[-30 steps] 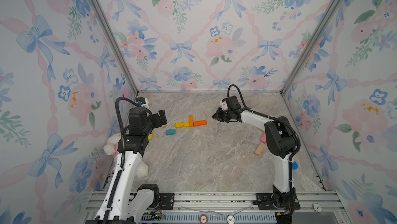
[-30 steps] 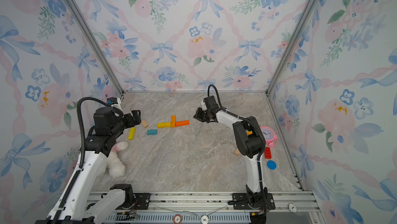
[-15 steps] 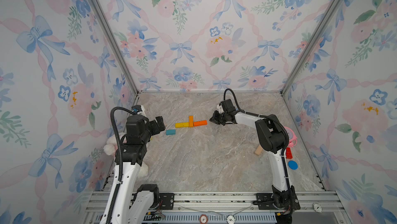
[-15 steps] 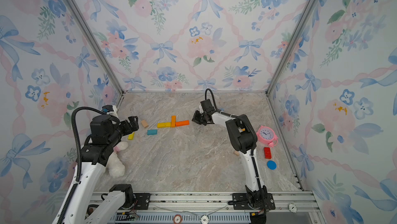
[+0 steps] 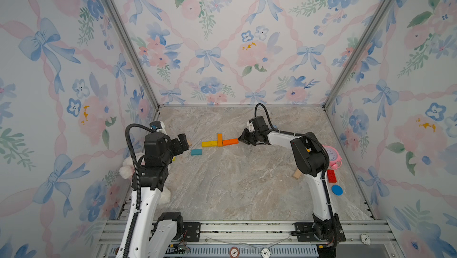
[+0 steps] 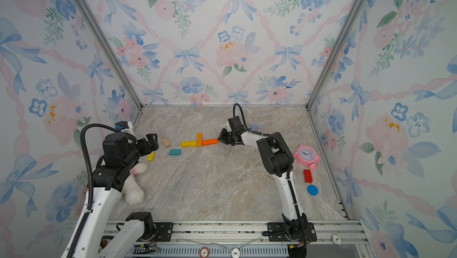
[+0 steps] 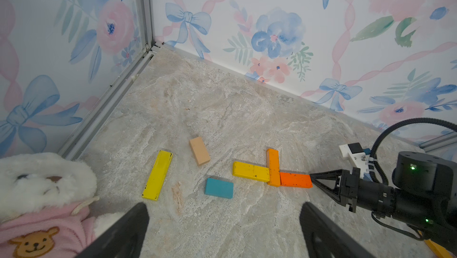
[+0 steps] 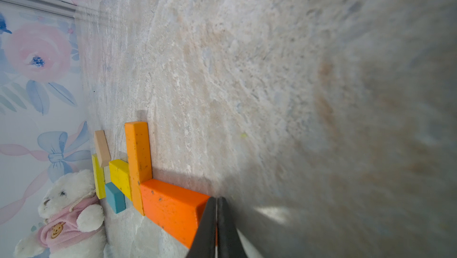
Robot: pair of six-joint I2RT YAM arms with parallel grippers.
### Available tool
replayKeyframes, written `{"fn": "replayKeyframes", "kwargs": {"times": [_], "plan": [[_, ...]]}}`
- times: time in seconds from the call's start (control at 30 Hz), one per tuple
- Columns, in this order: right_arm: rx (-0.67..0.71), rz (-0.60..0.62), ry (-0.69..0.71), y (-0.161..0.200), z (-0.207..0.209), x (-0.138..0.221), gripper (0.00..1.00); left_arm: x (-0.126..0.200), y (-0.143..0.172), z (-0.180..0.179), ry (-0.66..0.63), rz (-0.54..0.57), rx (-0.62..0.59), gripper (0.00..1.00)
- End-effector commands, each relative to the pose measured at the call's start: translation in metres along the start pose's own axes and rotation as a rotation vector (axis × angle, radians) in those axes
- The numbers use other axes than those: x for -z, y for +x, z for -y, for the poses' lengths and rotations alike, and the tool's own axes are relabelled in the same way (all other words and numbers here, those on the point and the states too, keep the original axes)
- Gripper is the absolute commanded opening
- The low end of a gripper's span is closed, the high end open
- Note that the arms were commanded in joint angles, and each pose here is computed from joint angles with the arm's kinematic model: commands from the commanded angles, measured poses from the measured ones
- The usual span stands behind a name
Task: Assemble the letter t with building blocks
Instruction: Adjust the building block at the center of the board.
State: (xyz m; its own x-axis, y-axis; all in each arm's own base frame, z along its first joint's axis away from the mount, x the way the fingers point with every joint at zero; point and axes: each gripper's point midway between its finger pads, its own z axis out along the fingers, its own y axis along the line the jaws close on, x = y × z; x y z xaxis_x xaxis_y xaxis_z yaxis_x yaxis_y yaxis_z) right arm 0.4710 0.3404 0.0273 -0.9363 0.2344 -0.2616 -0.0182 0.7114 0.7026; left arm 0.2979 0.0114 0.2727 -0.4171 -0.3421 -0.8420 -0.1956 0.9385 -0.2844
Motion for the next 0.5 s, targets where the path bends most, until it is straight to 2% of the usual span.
{"fn": "replayKeyframes", "kwargs": {"times": [0.0,0.47], "plan": [[-0.01,-0.031,0.013,0.019,0.004,-0.006,0.08,-0.002,0.004,-0.007,-0.027,-0.007,0.02,0.98],[-0.02,-0.031,-0.013,0.03,0.002,0.003,0.09,-0.005,0.008,-0.011,-0.042,-0.016,0.028,0.98]]}}
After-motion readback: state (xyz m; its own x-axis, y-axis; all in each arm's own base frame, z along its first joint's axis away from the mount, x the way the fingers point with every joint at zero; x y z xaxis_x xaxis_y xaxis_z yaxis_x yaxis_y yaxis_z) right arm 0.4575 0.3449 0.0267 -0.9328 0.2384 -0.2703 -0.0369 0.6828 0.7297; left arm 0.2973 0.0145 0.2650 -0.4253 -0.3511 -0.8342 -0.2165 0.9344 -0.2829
